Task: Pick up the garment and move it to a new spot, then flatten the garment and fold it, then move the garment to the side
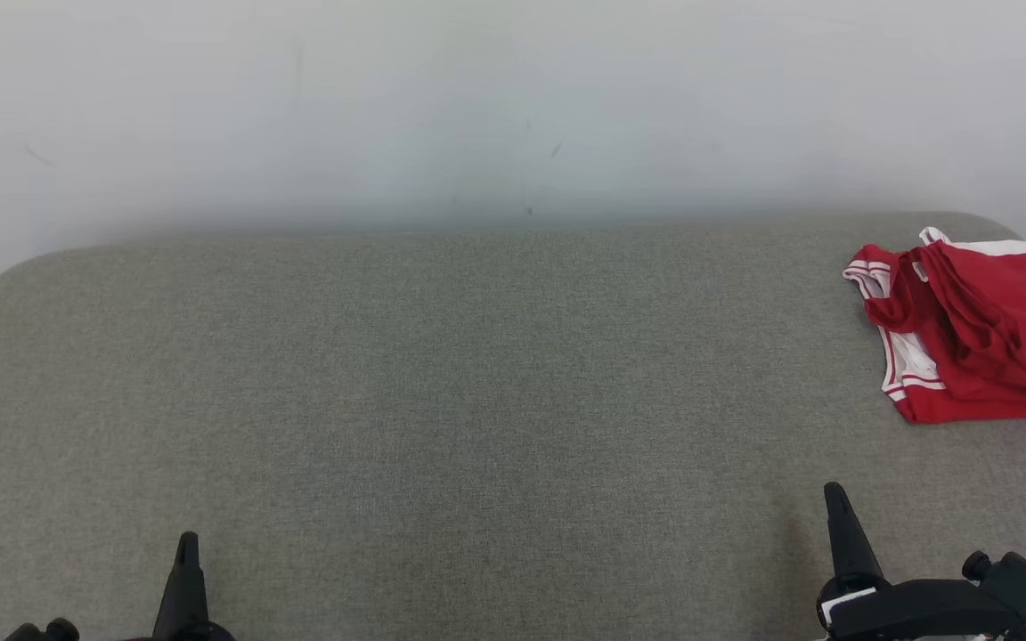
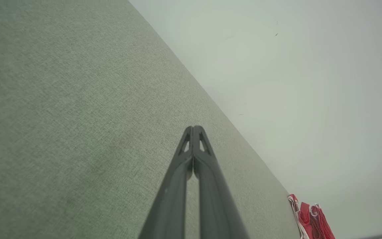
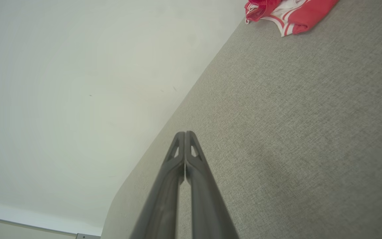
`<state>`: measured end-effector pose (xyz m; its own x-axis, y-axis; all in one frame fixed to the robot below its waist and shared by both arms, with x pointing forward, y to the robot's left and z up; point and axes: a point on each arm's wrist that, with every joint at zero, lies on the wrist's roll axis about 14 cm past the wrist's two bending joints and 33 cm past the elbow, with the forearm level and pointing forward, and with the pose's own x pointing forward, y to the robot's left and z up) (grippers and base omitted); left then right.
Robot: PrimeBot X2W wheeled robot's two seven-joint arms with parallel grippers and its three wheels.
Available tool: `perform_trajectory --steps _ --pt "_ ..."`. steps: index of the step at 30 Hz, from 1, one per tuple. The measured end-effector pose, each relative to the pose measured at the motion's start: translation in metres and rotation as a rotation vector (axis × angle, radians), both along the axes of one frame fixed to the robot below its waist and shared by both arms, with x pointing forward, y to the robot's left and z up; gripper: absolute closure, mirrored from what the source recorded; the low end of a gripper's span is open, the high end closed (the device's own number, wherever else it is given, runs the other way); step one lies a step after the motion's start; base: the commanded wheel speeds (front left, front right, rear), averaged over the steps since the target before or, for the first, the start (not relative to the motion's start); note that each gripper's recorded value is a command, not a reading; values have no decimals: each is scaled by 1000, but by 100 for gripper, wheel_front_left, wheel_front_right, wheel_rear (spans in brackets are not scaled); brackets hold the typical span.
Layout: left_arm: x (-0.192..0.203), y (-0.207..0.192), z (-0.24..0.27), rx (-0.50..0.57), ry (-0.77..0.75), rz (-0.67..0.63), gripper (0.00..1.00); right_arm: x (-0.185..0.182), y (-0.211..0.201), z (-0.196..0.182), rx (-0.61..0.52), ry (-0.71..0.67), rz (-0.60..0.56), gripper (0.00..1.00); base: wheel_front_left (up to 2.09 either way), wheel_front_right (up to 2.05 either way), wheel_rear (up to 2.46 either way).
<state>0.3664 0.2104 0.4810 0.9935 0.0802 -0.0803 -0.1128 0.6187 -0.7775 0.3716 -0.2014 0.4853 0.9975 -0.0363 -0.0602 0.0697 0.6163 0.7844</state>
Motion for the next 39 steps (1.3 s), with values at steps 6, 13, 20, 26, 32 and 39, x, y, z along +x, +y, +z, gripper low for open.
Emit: perform_trajectory --steps 6,13,20,26,32,39 --pt "2 -1 1 -70 -4 -1 100 2 0 1 70 -1 -2 100 0 0 0" --pt "5 -2 3 -148 -11 -2 100 3 0 2 149 -2 -2 100 0 0 0" --pt "7 -3 5 -228 -18 -4 100 6 0 4 224 -8 -4 100 0 0 0" --pt "9 -4 7 -287 -29 -10 100 7 0 6 282 -15 -6 100 0 0 0" --pt "11 -5 9 -342 -36 -15 100 8 0 7 336 -17 -2 100 0 0 0" --pt "13 -6 11 -406 -46 -19 100 10 0 10 399 -26 -1 100 0 0 0"
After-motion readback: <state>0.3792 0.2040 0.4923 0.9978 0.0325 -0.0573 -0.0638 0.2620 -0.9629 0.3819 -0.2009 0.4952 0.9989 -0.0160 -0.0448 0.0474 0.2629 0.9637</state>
